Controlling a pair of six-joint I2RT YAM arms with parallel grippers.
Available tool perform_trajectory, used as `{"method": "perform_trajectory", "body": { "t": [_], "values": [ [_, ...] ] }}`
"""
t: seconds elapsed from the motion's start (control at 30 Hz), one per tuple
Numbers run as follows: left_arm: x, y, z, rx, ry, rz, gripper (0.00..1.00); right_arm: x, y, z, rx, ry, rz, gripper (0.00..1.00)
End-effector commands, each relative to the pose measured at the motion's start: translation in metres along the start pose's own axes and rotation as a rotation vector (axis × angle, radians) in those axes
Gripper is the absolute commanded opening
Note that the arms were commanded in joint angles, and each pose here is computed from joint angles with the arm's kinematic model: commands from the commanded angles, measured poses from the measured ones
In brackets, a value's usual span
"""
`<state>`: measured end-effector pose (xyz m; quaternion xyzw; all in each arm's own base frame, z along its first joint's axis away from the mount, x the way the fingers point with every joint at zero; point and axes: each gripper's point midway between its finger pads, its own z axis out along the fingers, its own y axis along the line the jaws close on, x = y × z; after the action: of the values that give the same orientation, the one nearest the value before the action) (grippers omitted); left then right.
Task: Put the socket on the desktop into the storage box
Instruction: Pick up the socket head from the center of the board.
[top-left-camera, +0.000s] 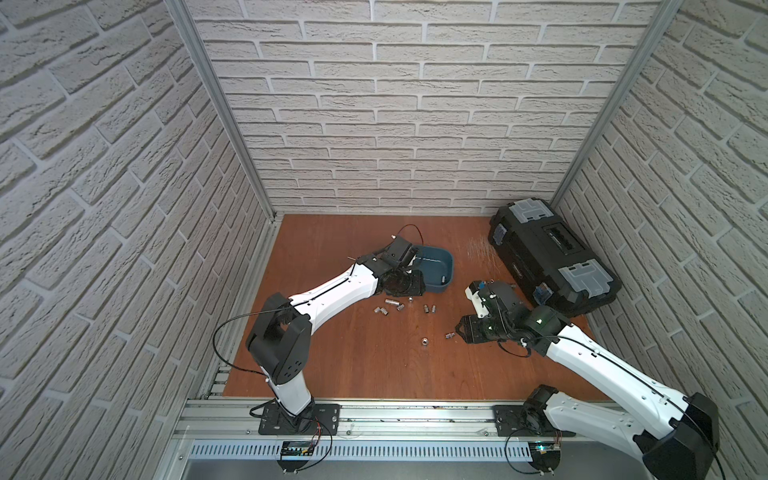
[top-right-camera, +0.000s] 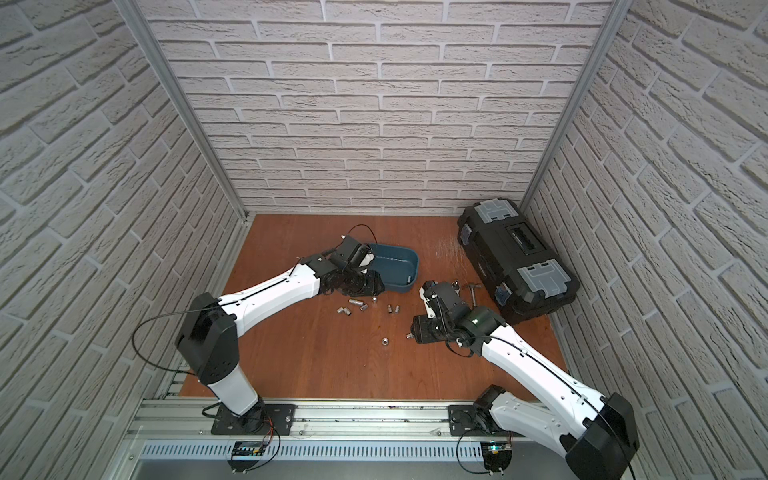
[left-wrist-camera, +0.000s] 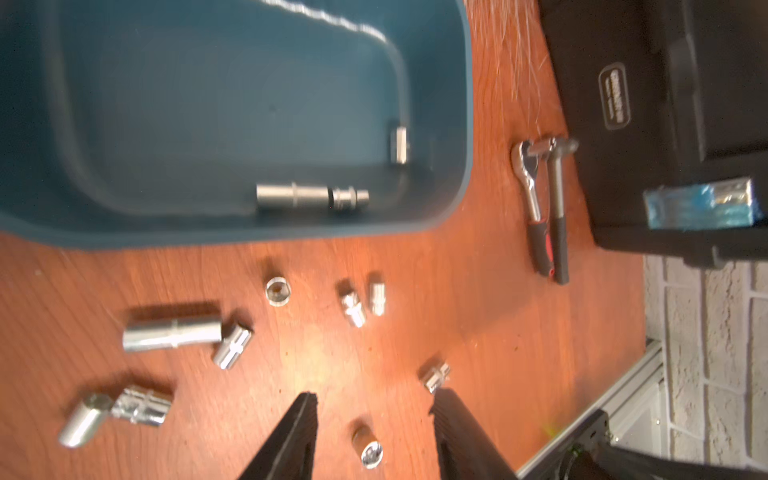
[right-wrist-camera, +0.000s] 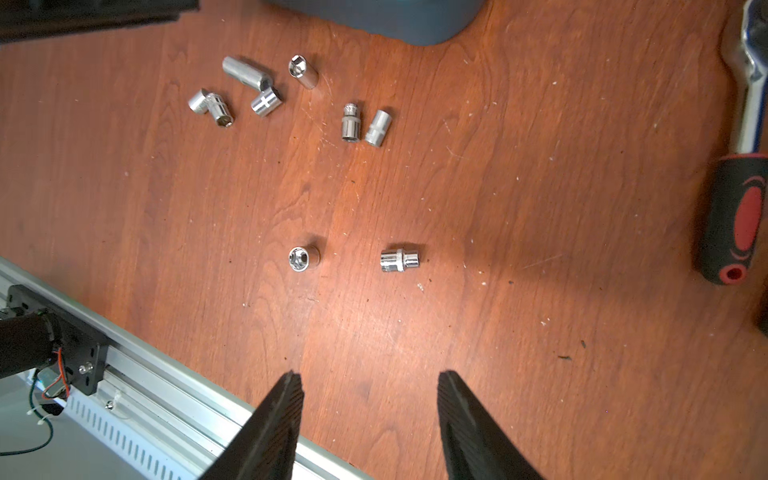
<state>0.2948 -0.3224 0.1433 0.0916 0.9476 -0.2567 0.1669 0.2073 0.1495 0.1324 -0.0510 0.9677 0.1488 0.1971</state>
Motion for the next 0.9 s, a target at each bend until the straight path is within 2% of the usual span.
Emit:
{"method": "perform_trajectory", "body": {
  "t": [0.0,0.43,0.87],
  "values": [
    [0.003,-0.01,-0.014,0.043,-0.071,0.008,0.52,-0.006,-0.005,-0.002,0.044,-0.005,0.019,0.58],
    [0.067,0.017,-0.021,-0.024,-0.082,-0.024,0.54,-0.003,-0.002,0.028,0.116,0.086,0.03,0.61],
    [0.1,0.026,-0.03,-0.026,-0.081,-0.035,0.56,-0.001,0.003,0.065,0.169,0.177,-0.055,0.62]
  ]
}}
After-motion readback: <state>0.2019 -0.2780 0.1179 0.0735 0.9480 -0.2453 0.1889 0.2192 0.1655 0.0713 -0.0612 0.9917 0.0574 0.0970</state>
